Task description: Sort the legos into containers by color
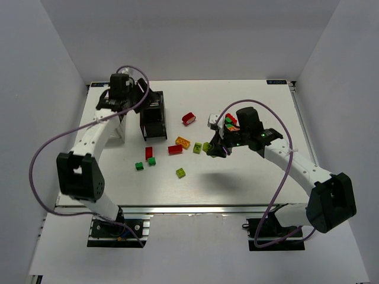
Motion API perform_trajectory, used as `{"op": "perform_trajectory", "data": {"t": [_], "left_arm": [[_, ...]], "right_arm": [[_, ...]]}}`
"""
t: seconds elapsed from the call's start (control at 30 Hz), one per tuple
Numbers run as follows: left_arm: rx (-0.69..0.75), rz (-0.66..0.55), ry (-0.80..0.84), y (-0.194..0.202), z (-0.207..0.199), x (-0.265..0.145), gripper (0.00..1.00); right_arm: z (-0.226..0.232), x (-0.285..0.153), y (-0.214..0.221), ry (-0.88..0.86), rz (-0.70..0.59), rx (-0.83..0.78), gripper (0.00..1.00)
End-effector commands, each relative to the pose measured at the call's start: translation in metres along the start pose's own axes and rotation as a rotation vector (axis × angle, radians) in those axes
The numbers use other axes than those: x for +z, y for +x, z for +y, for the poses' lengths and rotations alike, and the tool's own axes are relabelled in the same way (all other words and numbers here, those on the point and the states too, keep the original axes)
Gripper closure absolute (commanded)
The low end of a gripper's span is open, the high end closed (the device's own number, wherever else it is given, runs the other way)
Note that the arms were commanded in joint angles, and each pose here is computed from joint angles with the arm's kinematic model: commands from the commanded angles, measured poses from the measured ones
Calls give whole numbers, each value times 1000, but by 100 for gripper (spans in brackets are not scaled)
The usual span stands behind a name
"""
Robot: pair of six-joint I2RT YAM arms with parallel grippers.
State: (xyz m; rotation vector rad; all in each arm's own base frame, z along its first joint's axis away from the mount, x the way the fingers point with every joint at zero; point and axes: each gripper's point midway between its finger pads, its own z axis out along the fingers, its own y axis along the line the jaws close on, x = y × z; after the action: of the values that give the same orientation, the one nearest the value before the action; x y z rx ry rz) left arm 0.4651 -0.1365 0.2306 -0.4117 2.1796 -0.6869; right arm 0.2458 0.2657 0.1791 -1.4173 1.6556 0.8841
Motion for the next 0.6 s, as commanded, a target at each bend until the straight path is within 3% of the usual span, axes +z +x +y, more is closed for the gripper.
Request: {"op": "perform_trajectory", "data": {"t": [0.0,0.03,0.17,0.57], "left_arm": [[12,145,333,55,-71,-45,30],[40,200,363,88,-80,-55,29],[17,305,418,150,-91,-72,28],[-56,339,601,197,-124,-95,28]], "right_arm": [[-1,-6,-32,-21,-83,-81,100],[0,-6,-35,-30,-98,-87,100],[4,-5,-42,-58,-131,-83,100],[11,-1,-46,-69,-135,-82,100]]}}
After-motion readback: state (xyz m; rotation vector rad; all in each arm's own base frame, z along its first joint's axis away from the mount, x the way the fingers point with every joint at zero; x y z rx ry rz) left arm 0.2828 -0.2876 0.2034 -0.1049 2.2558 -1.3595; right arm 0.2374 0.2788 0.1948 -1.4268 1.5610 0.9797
